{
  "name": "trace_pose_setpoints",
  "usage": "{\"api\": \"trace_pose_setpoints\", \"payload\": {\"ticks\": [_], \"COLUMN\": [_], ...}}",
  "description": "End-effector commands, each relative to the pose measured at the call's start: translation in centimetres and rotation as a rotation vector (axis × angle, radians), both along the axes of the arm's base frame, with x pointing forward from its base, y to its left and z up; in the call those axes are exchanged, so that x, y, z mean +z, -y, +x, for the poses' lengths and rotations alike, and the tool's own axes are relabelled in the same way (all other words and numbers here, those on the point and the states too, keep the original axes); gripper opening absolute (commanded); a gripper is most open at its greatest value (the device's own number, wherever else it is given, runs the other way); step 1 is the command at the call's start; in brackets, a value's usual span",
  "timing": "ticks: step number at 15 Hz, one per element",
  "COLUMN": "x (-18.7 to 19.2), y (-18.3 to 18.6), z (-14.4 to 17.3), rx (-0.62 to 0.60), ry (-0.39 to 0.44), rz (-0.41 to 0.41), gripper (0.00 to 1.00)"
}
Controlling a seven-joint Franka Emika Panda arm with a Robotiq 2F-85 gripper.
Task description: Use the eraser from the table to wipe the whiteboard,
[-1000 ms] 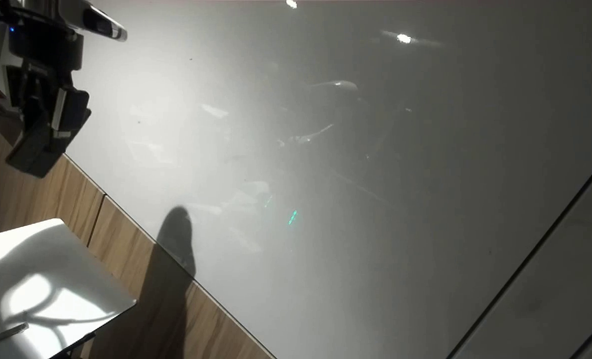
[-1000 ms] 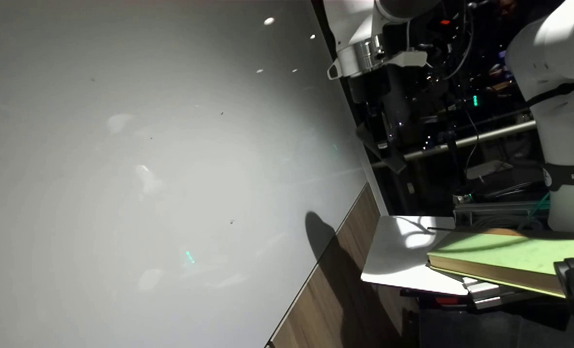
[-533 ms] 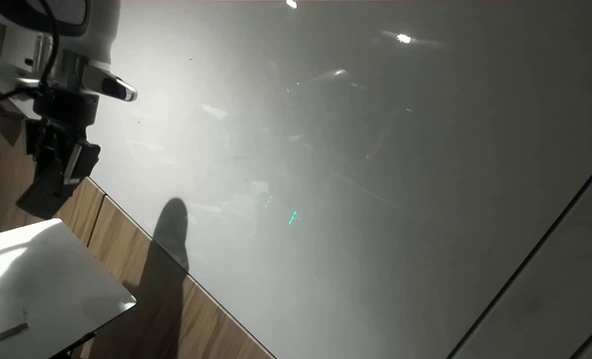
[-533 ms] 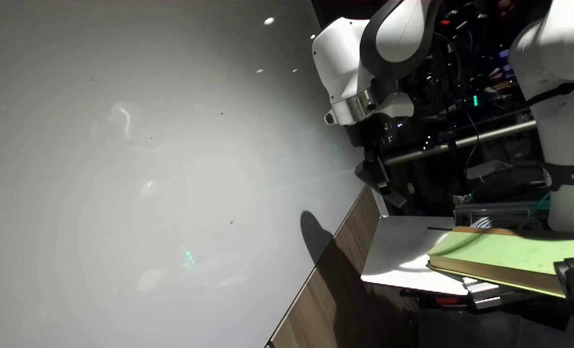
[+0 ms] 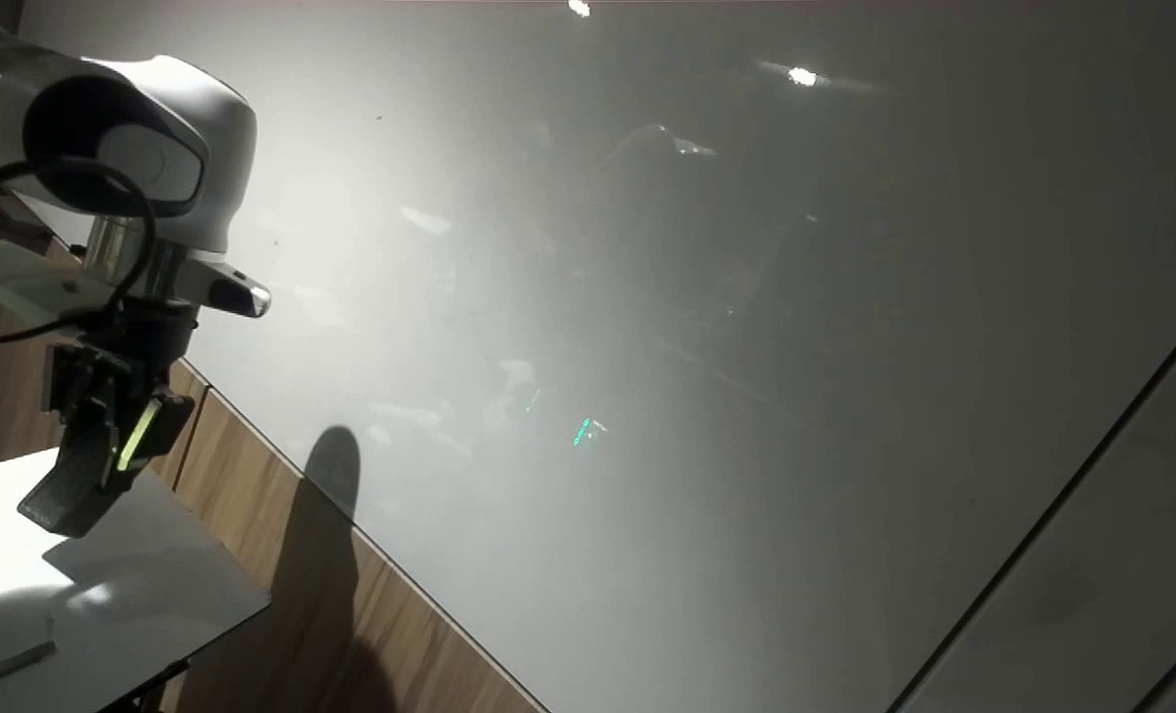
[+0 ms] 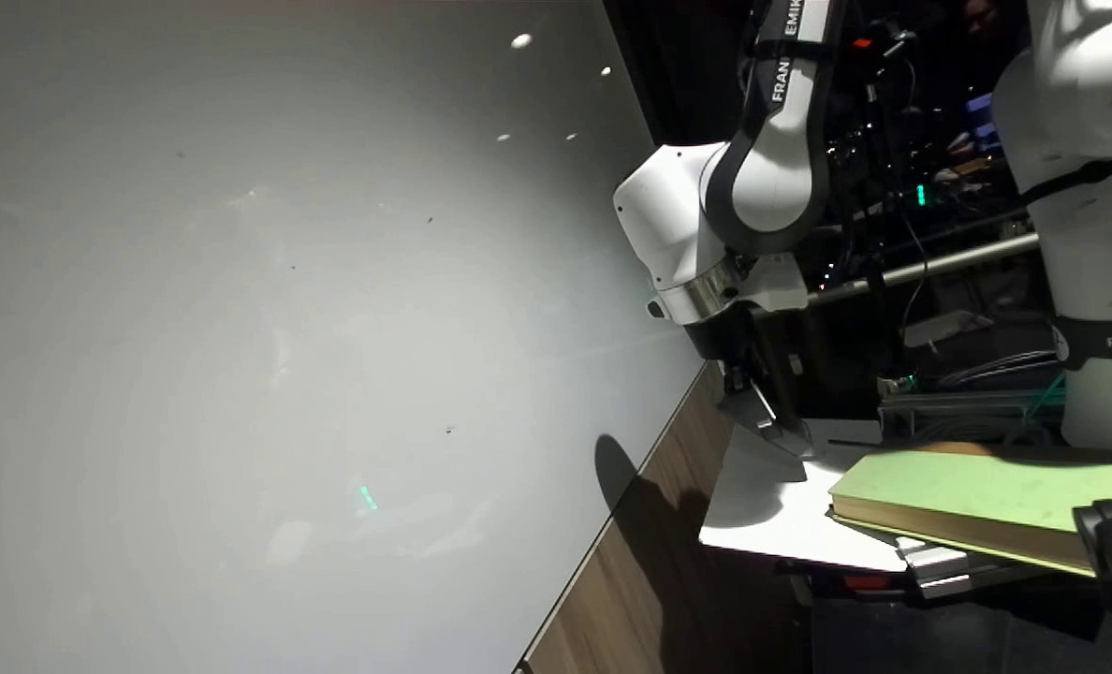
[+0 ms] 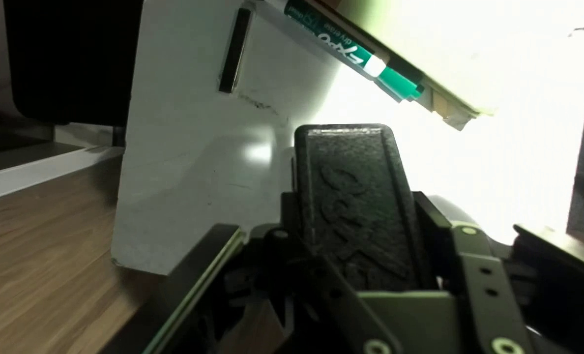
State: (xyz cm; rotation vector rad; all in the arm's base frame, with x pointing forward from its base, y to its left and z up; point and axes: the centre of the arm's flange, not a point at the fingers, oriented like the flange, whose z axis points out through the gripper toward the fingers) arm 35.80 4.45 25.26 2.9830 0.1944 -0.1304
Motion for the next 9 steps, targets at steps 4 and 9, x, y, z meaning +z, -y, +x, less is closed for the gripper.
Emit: {"api": "trace_pose_setpoints", "payload": {"ticks": [4,9], "x": [-4.6,-5.2], "y": [1.1,1.2], "z": [-2.2,-2.4], "rx": [-0.018,-0.028], "ry": [-0.014,-0.022], "rz": [-0.026,-0.029], "gripper": [0.31,0.61]}}
